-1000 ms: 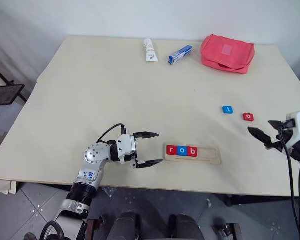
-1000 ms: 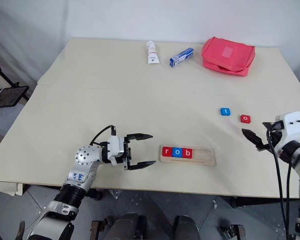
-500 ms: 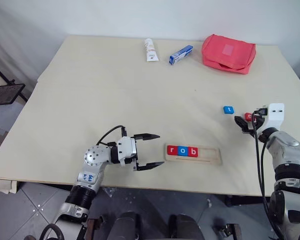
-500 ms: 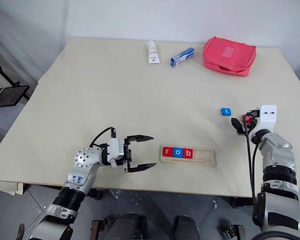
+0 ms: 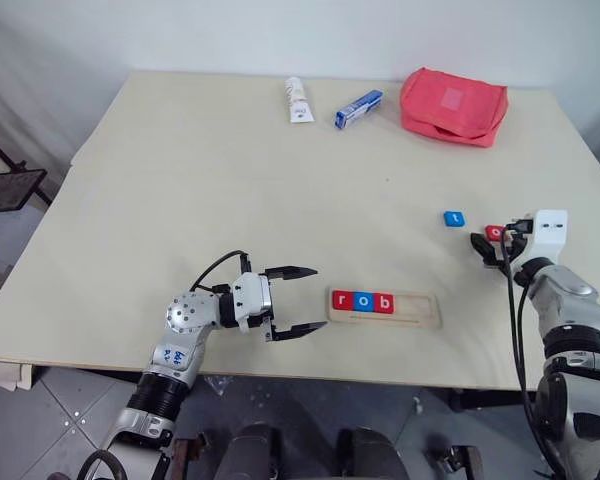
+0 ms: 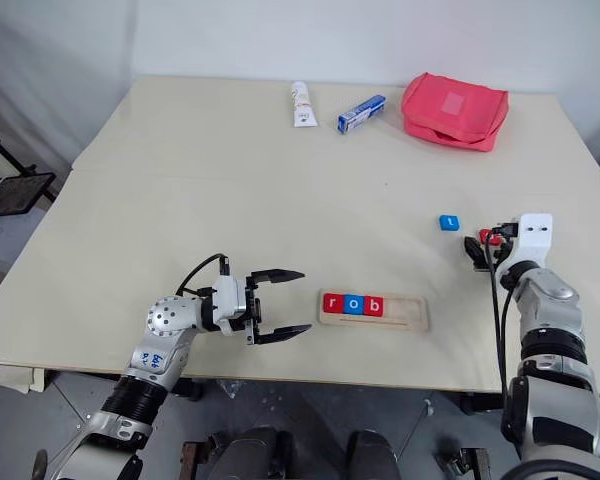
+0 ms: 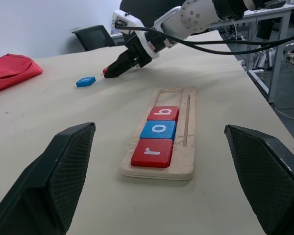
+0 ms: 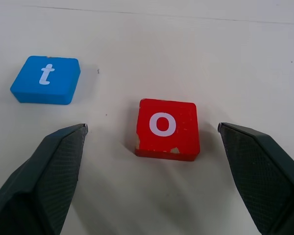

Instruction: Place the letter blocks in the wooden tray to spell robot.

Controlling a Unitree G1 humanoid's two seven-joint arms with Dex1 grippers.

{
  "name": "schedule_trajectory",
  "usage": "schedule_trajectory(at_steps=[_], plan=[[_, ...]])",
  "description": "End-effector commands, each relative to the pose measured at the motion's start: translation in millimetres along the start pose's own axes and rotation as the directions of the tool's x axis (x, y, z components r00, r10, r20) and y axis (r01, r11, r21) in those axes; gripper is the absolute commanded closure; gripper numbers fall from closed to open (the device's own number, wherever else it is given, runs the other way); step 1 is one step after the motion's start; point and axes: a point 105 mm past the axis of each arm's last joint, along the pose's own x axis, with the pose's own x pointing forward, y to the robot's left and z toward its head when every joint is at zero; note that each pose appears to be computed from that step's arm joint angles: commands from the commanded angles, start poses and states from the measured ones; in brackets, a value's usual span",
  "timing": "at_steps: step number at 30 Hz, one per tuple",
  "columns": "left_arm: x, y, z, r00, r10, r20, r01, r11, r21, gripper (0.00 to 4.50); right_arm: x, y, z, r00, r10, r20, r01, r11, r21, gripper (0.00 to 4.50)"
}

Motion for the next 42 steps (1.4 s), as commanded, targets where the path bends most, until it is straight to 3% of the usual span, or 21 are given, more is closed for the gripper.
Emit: schedule_trajectory(at_steps=[1, 3, 10, 11, 17, 21, 30, 42], plan=[[3.3, 0.8, 7.5, 1.000, -0.004, 0.019, 0.003, 0.999, 0.033, 0.00, 0.4, -4.1, -7.3, 0.999, -0.036, -0.019, 0.036, 0.999, 0.024, 0.21], [3.6, 1.0, 7.6, 1.000, -0.003, 0.021, 0.003, 0.999, 0.033, 0.00, 1.0, -3.5, -10.2, 0.999, -0.041, -0.024, 0.042, 0.998, 0.040, 0.60], [-0.1, 0.3, 7.6, 1.000, -0.009, 0.020, 0.009, 1.000, 0.026, 0.00, 1.6, -1.6, -10.1, 0.999, -0.051, -0.007, 0.051, 0.998, 0.043, 2.98], [-1.4, 0.6, 7.7, 1.000, -0.010, 0.019, 0.010, 1.000, 0.025, 0.00, 1.4, -1.1, -7.9, 0.999, -0.049, 0.003, 0.049, 0.998, 0.037, 3.05], [-10.3, 4.3, 6.7, 1.000, -0.014, 0.003, 0.014, 1.000, 0.020, 0.00, -7.0, 1.4, 13.1, 0.995, -0.039, 0.091, 0.039, 0.999, 0.006, 3.05], [-19.7, 2.3, 3.2, 0.999, -0.042, -0.022, 0.042, 0.999, -0.005, 0.00, -55.4, 26.7, 26.6, 0.989, -0.002, 0.145, 0.009, 0.999, -0.051, 3.05], [-26.3, 0.5, 0.0, 0.997, -0.074, -0.033, 0.073, 0.997, -0.017, 0.00, -131.8, 75.0, -4.9, 0.999, 0.001, 0.033, -0.002, 1.000, 0.014, 3.05], [-24.9, -0.2, 2.5, 0.996, -0.084, -0.024, 0.084, 0.996, -0.003, 0.00, -146.7, 75.4, -28.8, 0.998, -0.044, -0.036, 0.046, 0.997, 0.058, 3.05]])
